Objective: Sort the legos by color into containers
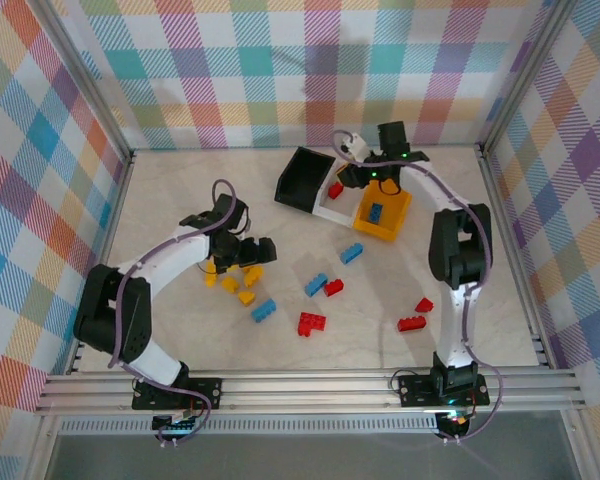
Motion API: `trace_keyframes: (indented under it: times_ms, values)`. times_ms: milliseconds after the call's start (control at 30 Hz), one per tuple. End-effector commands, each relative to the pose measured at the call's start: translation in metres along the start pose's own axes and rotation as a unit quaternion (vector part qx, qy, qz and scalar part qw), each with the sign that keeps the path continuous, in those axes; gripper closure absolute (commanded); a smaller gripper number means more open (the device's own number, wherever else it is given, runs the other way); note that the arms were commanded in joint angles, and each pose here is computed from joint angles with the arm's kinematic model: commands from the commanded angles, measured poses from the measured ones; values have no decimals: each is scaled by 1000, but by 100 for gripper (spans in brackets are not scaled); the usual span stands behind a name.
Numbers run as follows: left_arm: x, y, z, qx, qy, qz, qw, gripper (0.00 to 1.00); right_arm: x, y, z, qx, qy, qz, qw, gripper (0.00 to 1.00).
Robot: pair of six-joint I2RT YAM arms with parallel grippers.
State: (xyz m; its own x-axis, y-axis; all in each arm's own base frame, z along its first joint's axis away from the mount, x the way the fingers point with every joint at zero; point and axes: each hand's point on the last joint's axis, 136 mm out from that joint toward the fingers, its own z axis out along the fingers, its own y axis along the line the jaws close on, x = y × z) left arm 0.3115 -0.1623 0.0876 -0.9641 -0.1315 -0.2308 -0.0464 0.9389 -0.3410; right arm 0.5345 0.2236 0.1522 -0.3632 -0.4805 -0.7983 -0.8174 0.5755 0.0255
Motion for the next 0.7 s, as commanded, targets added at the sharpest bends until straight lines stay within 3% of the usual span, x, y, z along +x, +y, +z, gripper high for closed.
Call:
trace_keyframes:
  times_ms: [0,133,267,400,500,667]
  values:
    - [1,2,-19,-13,-8,12,1000,0,-17,-17,1,21,-30,37,999,61]
    - [1,4,-26,-9,-16,14,1000,0,-34,-19,-17,46,-53,56,996,44]
    - [5,-8,-29,-3,-1,58,998,0,-35,1,-49,58,-53,76,994,42]
    - [12,-27,-27,22,16,104,994,1,-19,38,-85,53,-22,159,986,41]
    - [24,-46,-20,25,39,161,986,1,18,79,-99,50,47,262,963,41]
    - [33,-86,1,29,68,238,968,2,77,127,-127,71,88,452,885,40]
